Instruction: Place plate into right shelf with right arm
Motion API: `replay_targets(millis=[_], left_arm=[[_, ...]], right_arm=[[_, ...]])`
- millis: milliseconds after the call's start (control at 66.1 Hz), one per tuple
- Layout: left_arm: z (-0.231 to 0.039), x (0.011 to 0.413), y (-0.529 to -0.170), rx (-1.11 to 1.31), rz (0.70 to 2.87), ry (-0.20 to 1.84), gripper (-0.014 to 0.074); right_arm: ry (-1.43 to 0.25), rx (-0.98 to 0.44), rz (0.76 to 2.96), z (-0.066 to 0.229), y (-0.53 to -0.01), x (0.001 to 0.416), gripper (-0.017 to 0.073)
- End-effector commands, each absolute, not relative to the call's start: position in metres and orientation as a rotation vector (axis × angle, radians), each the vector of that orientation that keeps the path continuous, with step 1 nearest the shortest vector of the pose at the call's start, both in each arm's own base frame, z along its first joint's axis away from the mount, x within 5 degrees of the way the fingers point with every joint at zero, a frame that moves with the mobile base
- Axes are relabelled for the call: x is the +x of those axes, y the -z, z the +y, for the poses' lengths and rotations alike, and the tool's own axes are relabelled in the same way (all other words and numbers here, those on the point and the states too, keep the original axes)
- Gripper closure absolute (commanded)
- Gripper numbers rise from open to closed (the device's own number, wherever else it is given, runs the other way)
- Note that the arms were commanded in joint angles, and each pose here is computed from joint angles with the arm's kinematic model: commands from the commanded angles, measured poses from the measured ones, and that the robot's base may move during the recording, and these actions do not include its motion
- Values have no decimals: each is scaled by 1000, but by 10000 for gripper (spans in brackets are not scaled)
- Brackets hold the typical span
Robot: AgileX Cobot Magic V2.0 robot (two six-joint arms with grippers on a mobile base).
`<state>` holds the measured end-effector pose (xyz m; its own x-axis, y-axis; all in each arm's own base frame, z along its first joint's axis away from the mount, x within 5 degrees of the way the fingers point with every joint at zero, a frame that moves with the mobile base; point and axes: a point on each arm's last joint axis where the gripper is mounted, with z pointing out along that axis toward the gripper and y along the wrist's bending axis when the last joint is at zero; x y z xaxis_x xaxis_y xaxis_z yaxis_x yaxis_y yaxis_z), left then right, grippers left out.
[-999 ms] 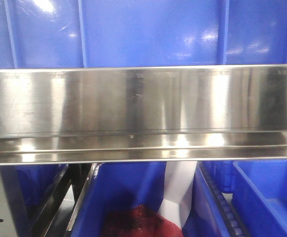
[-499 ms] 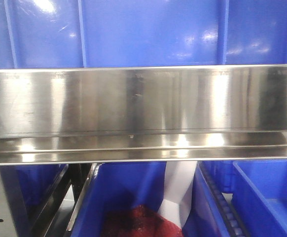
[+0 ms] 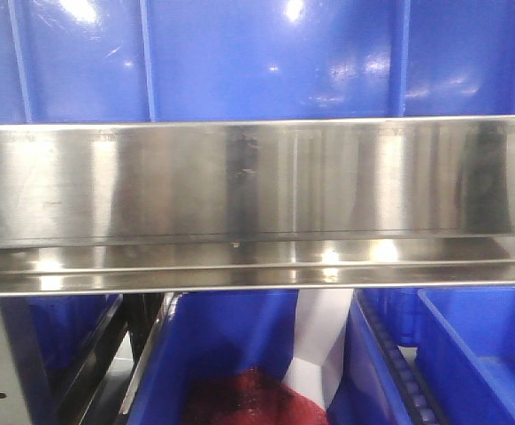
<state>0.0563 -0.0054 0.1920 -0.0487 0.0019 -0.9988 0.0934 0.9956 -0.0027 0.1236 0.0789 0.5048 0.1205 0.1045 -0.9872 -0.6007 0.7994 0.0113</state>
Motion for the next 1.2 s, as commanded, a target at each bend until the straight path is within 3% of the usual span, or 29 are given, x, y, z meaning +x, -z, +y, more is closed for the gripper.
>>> replay_targets(millis=[0, 151, 363, 953, 1180], left_arm=[[-5, 56, -197, 62, 1536, 81, 640], [-5, 56, -197, 62, 1536, 81, 640], [-5, 56, -197, 62, 1536, 81, 640], [-5, 56, -197, 62, 1536, 81, 640], [-5, 56, -197, 62, 1536, 81, 640]], right_arm=[[-549, -411, 1250, 63, -526, 94, -44], [-593, -443, 1245, 54, -526, 64, 127], [-613, -494, 1235, 44, -524, 33, 515], [-602, -467, 1184, 38, -528, 25, 503], [-563, -380, 1103, 33, -533, 30, 503]])
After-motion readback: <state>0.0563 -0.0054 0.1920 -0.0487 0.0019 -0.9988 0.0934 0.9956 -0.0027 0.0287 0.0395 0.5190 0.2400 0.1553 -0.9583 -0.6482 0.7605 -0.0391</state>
